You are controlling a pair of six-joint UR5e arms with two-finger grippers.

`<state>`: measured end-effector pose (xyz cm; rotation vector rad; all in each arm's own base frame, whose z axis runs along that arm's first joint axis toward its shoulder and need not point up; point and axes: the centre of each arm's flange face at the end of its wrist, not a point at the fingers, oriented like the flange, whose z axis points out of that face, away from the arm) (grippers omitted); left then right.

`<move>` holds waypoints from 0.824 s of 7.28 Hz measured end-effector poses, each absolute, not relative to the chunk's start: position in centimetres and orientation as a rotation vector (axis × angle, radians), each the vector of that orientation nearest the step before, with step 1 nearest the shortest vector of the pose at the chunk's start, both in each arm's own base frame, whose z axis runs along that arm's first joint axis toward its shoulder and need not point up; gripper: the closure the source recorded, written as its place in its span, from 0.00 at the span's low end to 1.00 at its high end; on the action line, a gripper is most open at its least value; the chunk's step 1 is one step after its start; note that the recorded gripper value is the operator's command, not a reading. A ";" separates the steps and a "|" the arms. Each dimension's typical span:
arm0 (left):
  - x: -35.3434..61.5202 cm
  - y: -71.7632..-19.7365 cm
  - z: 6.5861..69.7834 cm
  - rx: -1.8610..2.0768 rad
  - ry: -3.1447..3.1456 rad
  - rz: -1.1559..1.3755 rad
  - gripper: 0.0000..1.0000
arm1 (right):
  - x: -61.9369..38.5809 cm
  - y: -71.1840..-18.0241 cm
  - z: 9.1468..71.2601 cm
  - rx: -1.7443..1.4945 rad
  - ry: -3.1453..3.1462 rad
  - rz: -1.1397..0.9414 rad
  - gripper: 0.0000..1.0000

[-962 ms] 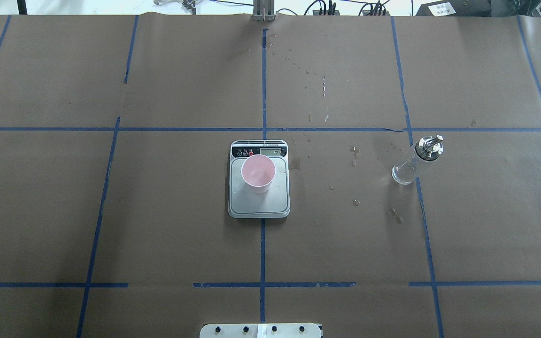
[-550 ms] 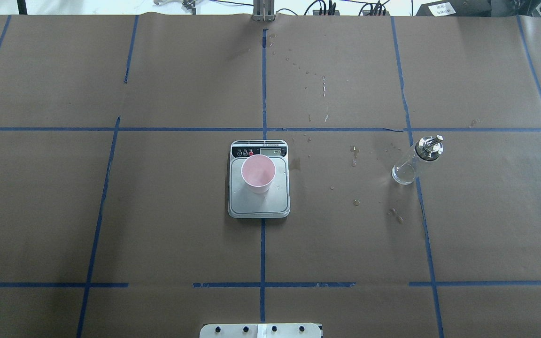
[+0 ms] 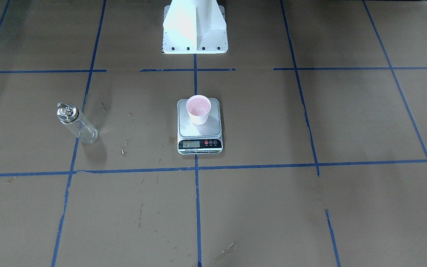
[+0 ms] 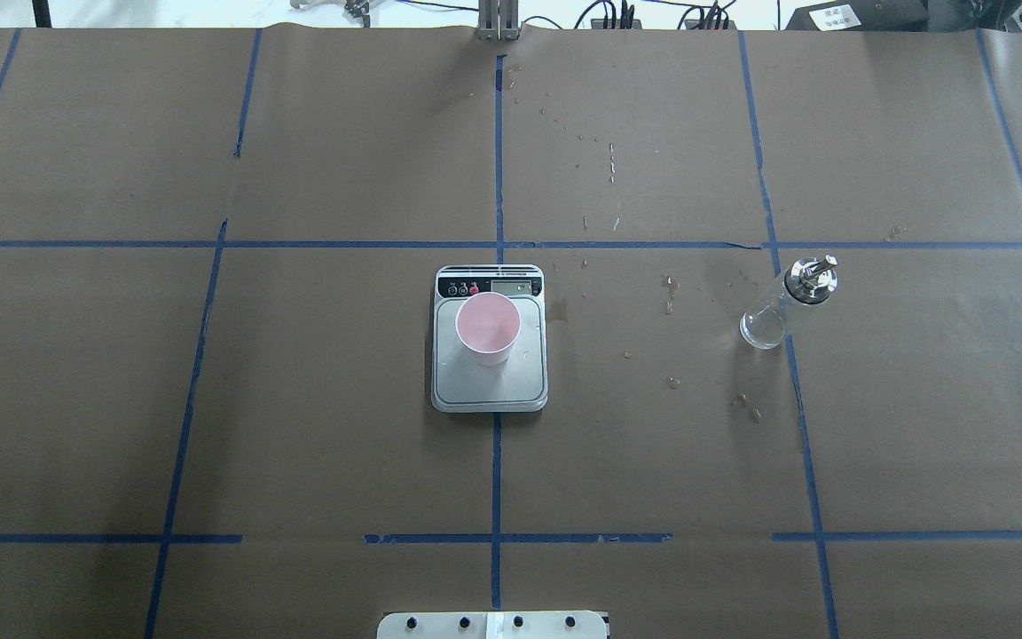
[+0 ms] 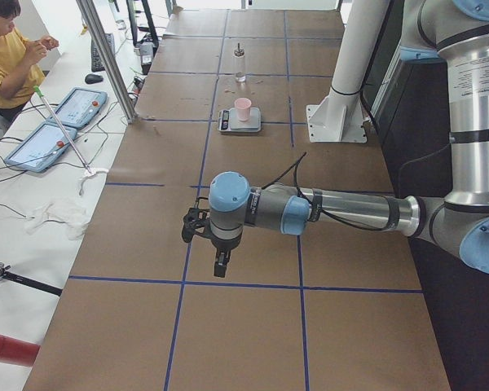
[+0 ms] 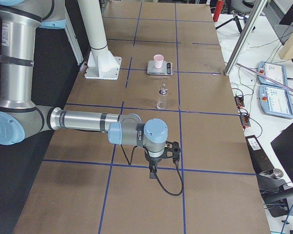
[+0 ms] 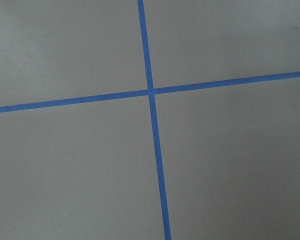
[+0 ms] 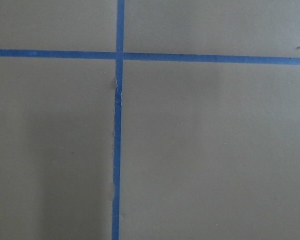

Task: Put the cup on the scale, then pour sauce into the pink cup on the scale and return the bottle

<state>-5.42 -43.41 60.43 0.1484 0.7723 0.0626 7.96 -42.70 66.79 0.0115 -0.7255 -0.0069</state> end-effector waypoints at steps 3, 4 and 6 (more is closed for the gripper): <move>-5.4 -43.2 60.6 0.144 0.774 0.061 0.00 | 7.9 -42.7 66.8 0.012 -0.726 -0.008 0.00; -5.4 -43.2 60.7 0.144 0.774 0.061 0.00 | 7.9 -42.7 66.8 0.012 -0.726 -0.009 0.00; -5.4 -43.2 60.6 0.144 0.775 0.061 0.00 | 7.9 -42.7 66.8 0.012 -0.726 -0.009 0.00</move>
